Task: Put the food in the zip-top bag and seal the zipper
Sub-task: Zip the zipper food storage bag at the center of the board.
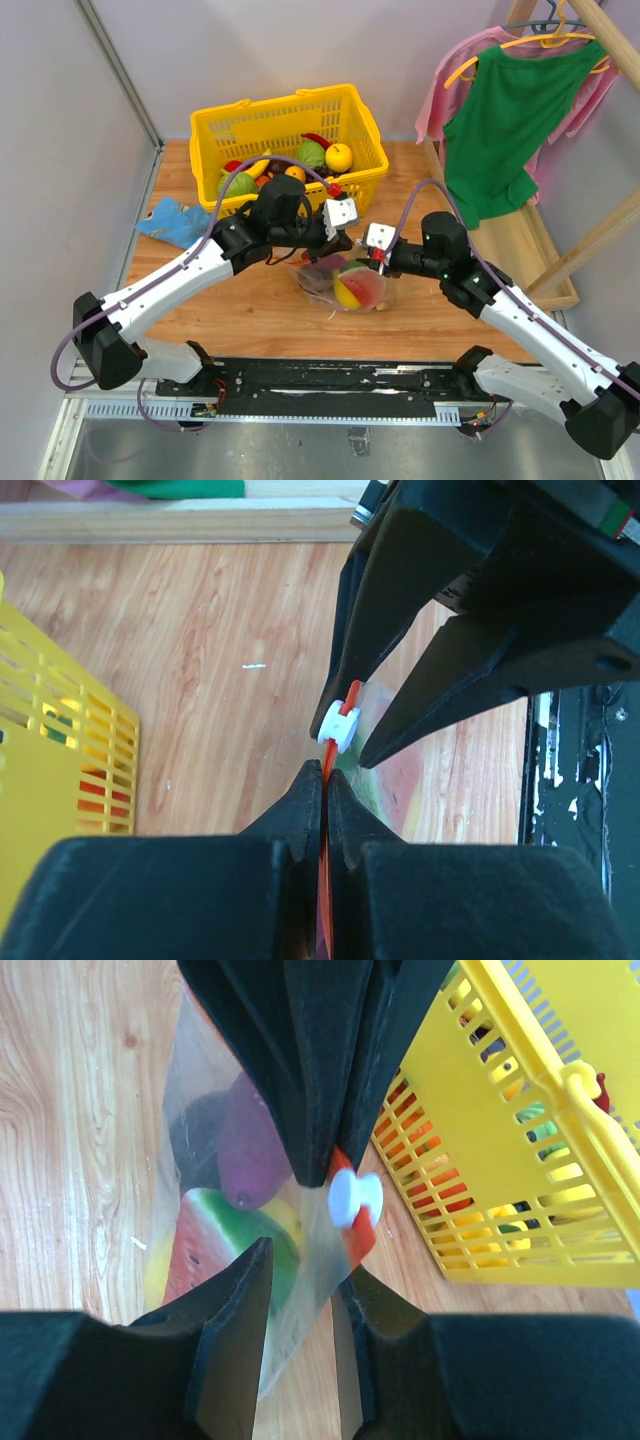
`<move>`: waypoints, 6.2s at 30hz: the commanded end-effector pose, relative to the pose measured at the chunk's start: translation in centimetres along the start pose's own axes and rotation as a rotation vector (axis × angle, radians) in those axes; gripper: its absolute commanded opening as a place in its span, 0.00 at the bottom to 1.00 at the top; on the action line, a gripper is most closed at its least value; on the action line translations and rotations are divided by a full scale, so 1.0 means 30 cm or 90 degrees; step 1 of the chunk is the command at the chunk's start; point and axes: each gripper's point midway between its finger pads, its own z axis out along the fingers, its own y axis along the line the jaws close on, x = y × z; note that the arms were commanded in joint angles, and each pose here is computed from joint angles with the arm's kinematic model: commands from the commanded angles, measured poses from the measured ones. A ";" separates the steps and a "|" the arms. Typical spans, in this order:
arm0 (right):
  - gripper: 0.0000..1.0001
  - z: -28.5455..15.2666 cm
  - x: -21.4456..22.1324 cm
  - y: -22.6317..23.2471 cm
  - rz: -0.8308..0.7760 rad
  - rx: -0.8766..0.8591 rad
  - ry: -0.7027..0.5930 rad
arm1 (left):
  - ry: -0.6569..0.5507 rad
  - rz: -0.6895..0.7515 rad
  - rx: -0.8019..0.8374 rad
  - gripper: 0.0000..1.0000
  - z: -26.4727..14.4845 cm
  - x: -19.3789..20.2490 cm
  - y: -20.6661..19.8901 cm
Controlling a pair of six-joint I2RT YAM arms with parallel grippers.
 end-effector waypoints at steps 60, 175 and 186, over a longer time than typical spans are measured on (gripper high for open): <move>0.01 0.035 -0.090 -0.048 0.010 -0.056 -0.082 | -0.047 0.072 -0.018 0.01 -0.031 -0.077 -0.021; 0.01 0.062 -0.169 -0.068 0.070 -0.126 -0.123 | 0.040 0.035 -0.062 0.00 -0.081 -0.012 0.005; 0.01 0.003 -0.088 -0.210 0.117 0.056 -0.077 | 0.071 0.006 -0.093 0.00 -0.113 0.063 0.001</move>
